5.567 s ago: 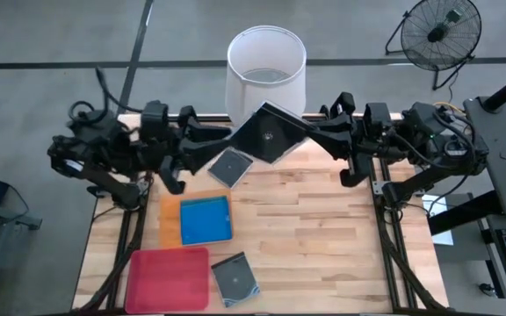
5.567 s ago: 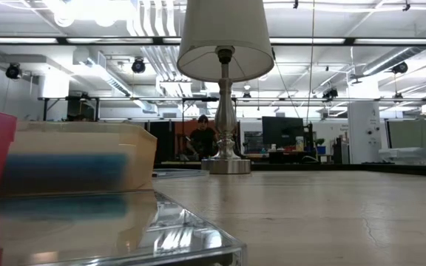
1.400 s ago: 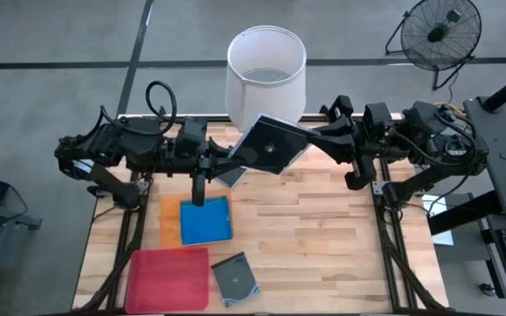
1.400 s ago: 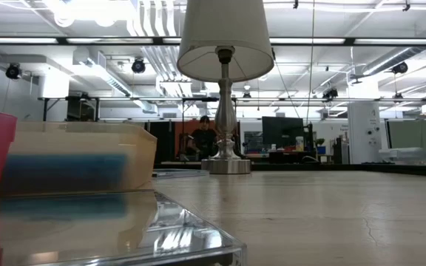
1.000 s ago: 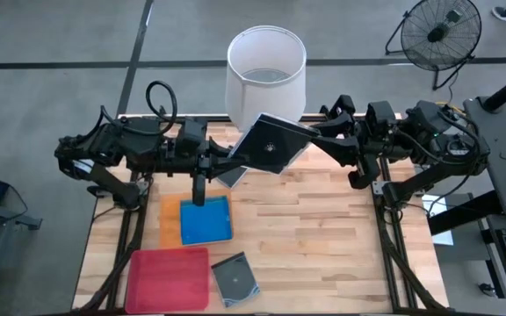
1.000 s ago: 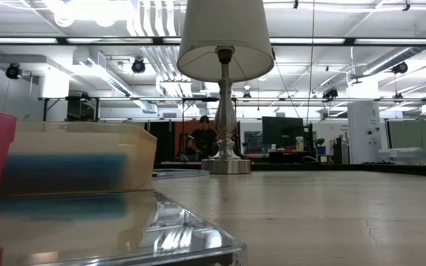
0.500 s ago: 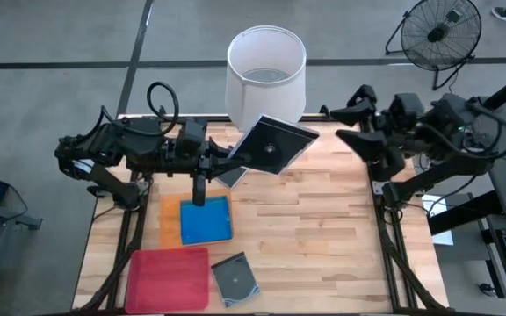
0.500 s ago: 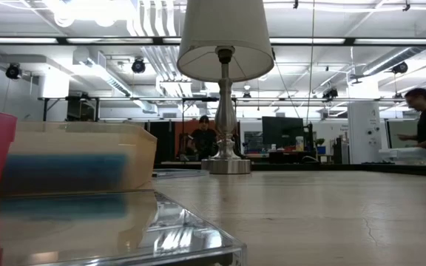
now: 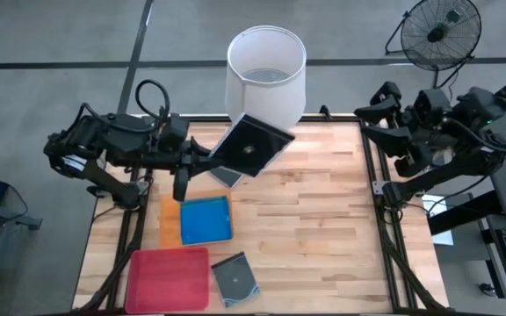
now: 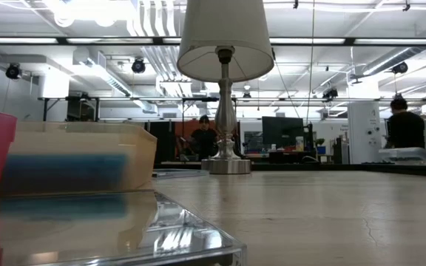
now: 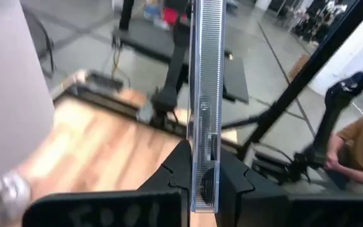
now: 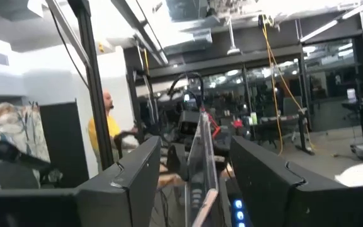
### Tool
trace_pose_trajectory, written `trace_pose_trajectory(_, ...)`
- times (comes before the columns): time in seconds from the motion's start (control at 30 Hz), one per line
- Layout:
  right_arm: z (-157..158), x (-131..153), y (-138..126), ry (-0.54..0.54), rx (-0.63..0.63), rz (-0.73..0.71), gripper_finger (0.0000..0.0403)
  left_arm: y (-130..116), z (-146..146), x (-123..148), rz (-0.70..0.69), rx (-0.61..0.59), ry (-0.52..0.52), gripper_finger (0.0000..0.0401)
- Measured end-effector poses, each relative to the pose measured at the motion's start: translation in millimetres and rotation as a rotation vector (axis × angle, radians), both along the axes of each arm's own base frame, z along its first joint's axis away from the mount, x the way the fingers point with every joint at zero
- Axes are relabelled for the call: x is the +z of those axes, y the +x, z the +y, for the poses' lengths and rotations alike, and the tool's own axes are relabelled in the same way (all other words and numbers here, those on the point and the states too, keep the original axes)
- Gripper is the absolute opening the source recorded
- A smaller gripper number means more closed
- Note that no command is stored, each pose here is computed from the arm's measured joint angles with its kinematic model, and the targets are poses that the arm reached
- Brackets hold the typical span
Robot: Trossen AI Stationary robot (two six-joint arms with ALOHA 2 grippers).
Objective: Pick & place jewel cases by type
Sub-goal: Put the middle black cd case into the pink bin
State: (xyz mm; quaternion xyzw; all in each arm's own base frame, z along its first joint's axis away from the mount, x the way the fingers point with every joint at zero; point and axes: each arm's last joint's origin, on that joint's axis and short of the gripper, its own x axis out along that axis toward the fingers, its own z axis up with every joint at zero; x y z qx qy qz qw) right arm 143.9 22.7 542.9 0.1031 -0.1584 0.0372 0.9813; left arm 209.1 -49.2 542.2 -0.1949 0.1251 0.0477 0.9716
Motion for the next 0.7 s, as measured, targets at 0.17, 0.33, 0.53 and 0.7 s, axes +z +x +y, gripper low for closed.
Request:
trace_pose_trajectory(0.17, 1.1, -5.6, 5.8, -0.010, 0.000, 0.055, 0.0178, -7.8, -4.1, -10.9, 0.127, -0.038, -0.136, 0.0007)
trace_pose_trajectory(0.33, 2.7, -11.3, 15.1, -0.020, 0.000, 0.106, 0.0172, -16.3, -12.1, -22.6, 0.265, -0.021, -0.261, 0.0007)
trace_pose_trajectory(0.53, 5.0, -17.8, 27.6, -0.029, 0.000, 0.158, 0.0171, -30.2, -27.8, -33.4, 0.417, 0.000, -0.419, 0.0007)
trace_pose_trajectory(0.7, 6.6, -23.0, 35.9, -0.037, 0.000, 0.198, 0.0171, -43.5, -45.6, -44.8, 0.549, 0.036, -0.514, 0.0007)
